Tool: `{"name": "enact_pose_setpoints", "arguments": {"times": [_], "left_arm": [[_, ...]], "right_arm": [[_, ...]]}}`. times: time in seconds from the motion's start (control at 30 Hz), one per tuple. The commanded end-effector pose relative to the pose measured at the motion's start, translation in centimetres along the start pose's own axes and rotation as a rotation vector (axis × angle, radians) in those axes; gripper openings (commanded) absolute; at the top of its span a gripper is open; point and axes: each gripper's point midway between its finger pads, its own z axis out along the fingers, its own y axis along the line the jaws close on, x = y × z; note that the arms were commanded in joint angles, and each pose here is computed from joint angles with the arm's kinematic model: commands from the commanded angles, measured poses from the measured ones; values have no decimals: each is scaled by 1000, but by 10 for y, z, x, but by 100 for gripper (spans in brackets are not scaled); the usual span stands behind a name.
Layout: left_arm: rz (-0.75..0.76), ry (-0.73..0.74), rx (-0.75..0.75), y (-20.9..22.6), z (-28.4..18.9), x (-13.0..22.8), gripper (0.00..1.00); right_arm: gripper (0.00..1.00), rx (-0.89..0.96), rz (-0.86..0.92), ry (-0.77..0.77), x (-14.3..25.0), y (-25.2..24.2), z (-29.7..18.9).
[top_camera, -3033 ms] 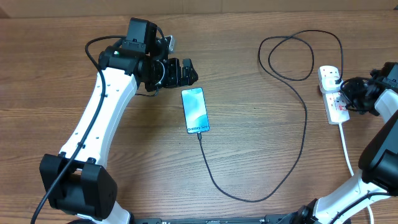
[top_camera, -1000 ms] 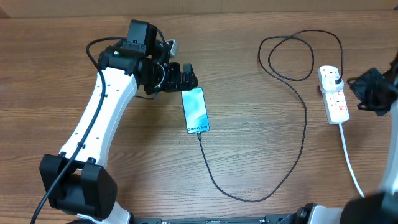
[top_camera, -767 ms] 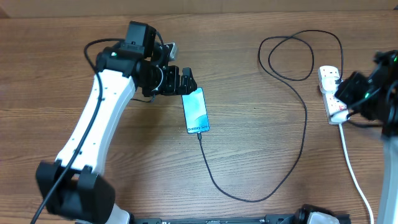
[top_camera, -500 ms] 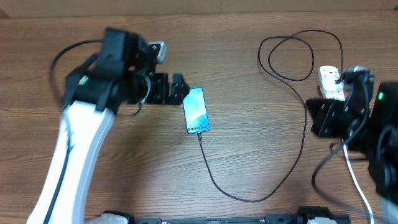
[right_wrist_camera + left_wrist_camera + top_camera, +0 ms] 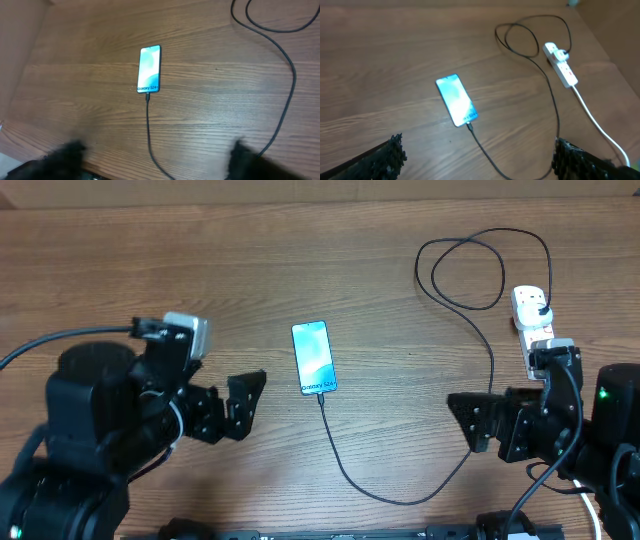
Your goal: Plug charger to phone and switch on socket
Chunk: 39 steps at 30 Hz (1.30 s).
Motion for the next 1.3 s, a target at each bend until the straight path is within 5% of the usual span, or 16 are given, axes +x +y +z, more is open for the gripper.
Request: {"name": "enact_pose_setpoints", "arguments": {"times": [0.0, 0.87, 1.27], "left_arm": [[-15, 10, -54, 11, 4, 4, 100], [-45, 163, -76, 18, 25, 25, 100], [-5, 81, -123, 22, -4, 27, 99]], "right_arm": [[100, -8, -16, -21, -3, 4, -6], [100, -6, -10, -6, 0, 4, -6], [100, -6, -10, -6, 0, 4, -6]]}}
